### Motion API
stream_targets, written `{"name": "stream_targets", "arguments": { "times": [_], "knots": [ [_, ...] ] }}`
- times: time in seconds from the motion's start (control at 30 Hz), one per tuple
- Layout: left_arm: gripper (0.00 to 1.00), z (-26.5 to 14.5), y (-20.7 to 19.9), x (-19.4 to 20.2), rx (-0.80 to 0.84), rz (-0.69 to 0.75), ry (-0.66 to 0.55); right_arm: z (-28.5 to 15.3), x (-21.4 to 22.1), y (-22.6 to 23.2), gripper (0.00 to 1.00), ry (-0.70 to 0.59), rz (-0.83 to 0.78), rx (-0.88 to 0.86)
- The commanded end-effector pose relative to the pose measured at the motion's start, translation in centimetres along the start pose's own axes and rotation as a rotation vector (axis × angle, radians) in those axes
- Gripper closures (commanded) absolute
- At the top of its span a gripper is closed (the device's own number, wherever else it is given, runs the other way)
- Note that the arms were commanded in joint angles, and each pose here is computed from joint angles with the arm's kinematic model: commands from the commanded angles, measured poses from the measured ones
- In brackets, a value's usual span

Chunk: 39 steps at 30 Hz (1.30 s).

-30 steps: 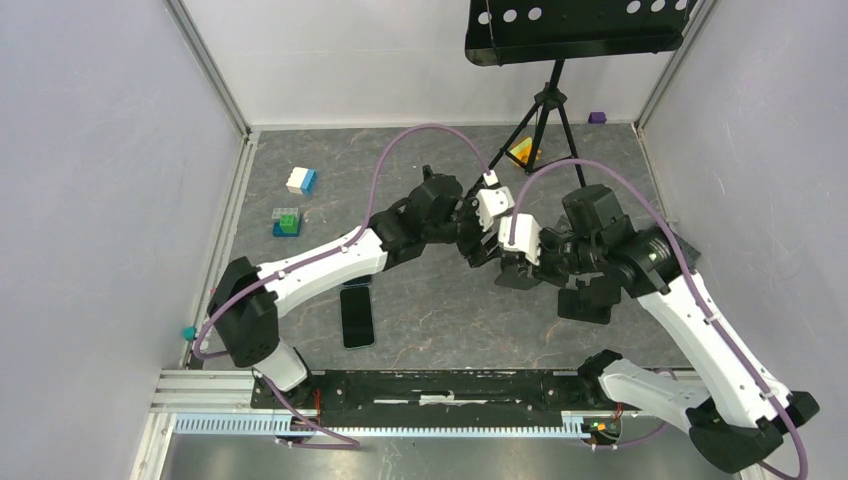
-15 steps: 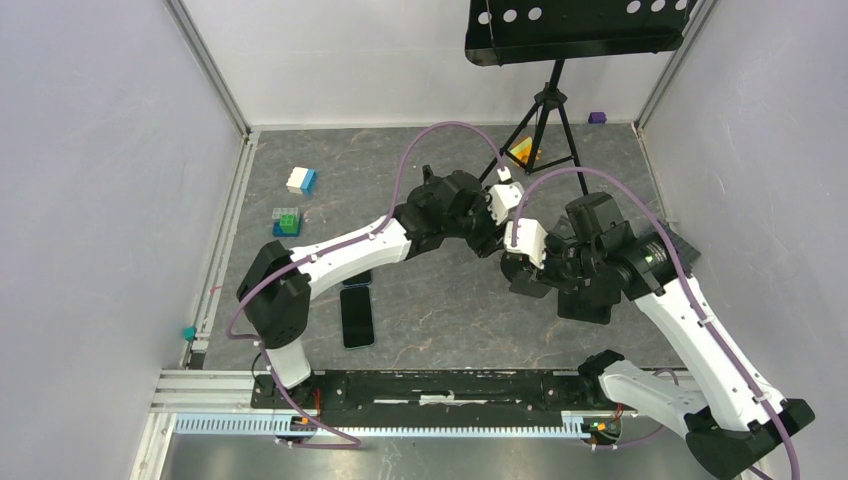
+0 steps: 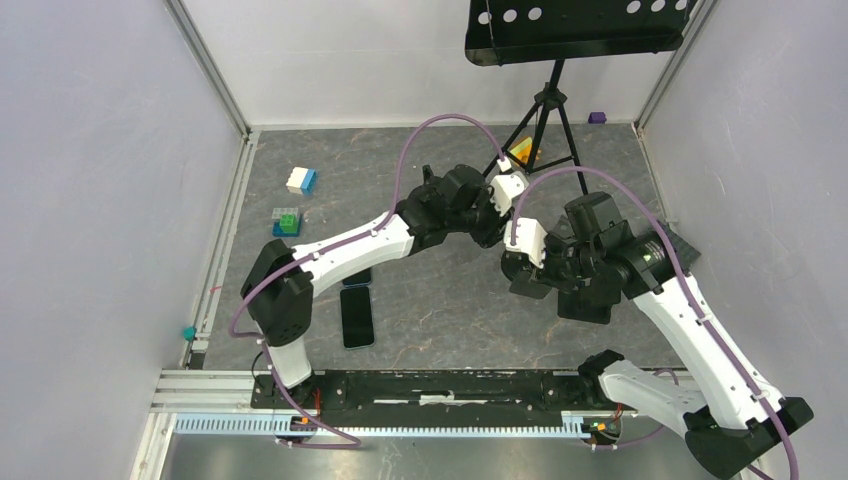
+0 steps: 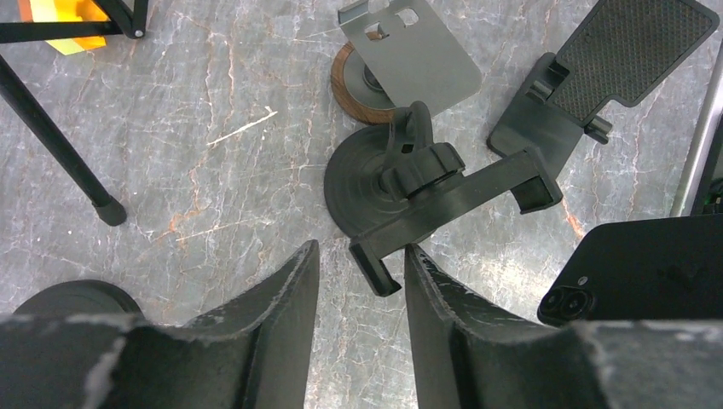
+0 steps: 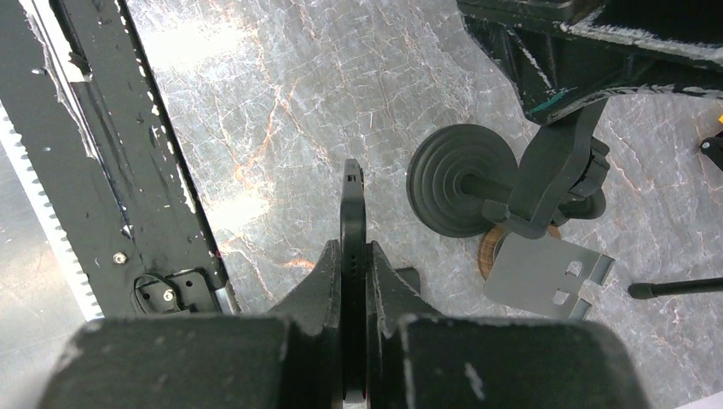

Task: Place the phone on the phone stand
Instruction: Install the phone on the phone stand.

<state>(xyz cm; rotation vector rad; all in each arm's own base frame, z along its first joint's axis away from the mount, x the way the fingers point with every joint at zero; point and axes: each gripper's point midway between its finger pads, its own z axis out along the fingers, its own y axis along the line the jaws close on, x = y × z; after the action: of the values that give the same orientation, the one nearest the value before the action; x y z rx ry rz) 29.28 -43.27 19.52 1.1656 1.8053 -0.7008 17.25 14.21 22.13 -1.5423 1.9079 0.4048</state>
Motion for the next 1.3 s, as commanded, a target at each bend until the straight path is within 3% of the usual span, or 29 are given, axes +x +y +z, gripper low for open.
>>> {"name": "stream_targets", "arguments": {
  "times": [0.0, 0.37, 0.67, 0.93, 1.27],
  "knots": [
    [0.56, 0.3, 0.2, -1.0, -0.011, -0.042, -0.018, -0.3, -1.0, -0.8, 1.00, -0.041, -0.006, 0.034],
    [0.69, -0.3, 0.1, -1.4, -0.015, -0.065, -0.025, -0.1, -1.3, -0.9, 1.00, -0.043, -0.004, 0.025],
    [0.98, -1.0, -0.1, -1.6, -0.027, -0.090, -0.032, -0.2, -2.4, -1.1, 1.00, -0.067, -0.006, 0.007],
    [0.98, -3.8, 0.3, -1.0, -0.118, -0.149, -0.026, -1.2, -6.0, -2.0, 1.00, -0.167, -0.036, -0.005],
    [0.98, -6.8, -0.4, 0.8, -0.140, -0.190, -0.009, 0.1, -10.9, -1.7, 1.00, -0.281, -0.124, -0.167]
  ]
}}
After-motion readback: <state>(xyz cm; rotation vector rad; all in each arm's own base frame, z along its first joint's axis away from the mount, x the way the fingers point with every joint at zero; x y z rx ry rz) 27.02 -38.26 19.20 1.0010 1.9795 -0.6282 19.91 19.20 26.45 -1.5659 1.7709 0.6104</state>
